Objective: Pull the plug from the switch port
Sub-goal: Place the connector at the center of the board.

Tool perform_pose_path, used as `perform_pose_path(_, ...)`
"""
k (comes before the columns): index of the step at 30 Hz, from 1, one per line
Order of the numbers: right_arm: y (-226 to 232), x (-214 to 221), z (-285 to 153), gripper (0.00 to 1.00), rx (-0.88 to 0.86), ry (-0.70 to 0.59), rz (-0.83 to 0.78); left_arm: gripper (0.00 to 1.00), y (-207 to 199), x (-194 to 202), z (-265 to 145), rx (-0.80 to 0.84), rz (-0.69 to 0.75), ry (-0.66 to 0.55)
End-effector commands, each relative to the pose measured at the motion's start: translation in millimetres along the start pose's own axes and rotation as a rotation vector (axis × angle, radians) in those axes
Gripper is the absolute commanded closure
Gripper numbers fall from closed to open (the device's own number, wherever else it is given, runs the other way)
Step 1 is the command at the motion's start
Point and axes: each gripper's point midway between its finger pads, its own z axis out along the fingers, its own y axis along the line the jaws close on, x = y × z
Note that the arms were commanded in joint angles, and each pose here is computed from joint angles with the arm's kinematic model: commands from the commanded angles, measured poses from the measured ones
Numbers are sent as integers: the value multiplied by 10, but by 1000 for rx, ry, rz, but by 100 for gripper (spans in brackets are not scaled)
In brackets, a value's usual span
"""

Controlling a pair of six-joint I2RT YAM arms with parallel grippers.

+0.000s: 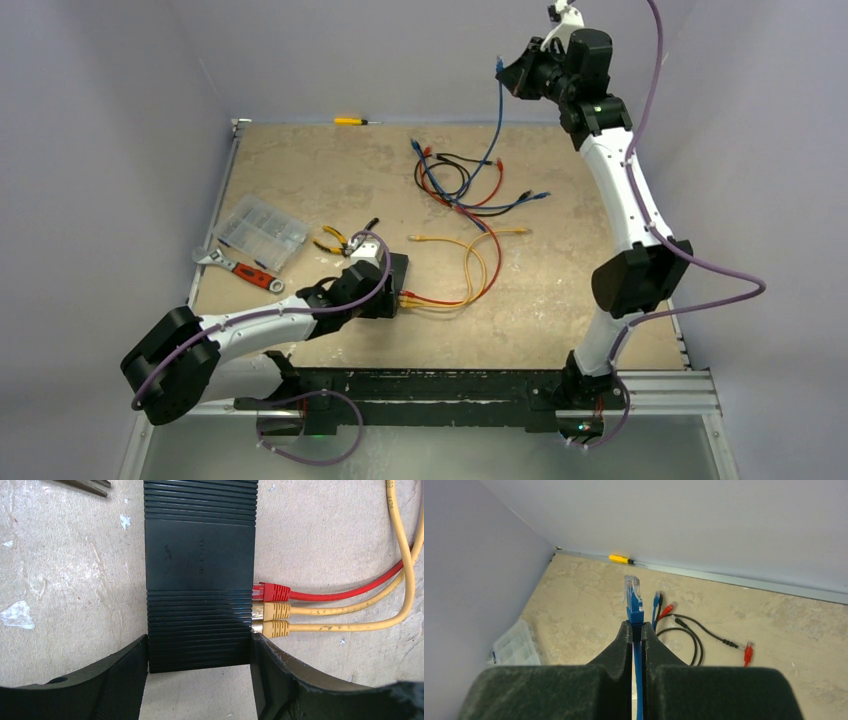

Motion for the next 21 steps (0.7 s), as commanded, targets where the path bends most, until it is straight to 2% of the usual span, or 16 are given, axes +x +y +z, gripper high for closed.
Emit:
perform_pose_path(1,224,-494,-288,100,-95,-109,-15,100,342,520,-49,-109,24,178)
perform_pose_path(4,370,-659,-443,100,-145,-148,-26,100,342,514,-45,-111,24,177)
perform_pose_path(10,946,-792,-932,100,-388,-199,-41,100,342,514,-40,-114,29,178)
perform_pose_path(12,1034,-833,-1067,100,-414,-220,-47,100,347,515,-38,-117,28,178)
perform_pose_path(16,1019,-940,-1204,100,-360,-258,-57,100,345,515,-38,-116,30,178)
perform_pose_path(21,649,-996,-1100,100,-148,-279,-62,100,338,511,-43,-113,31,174)
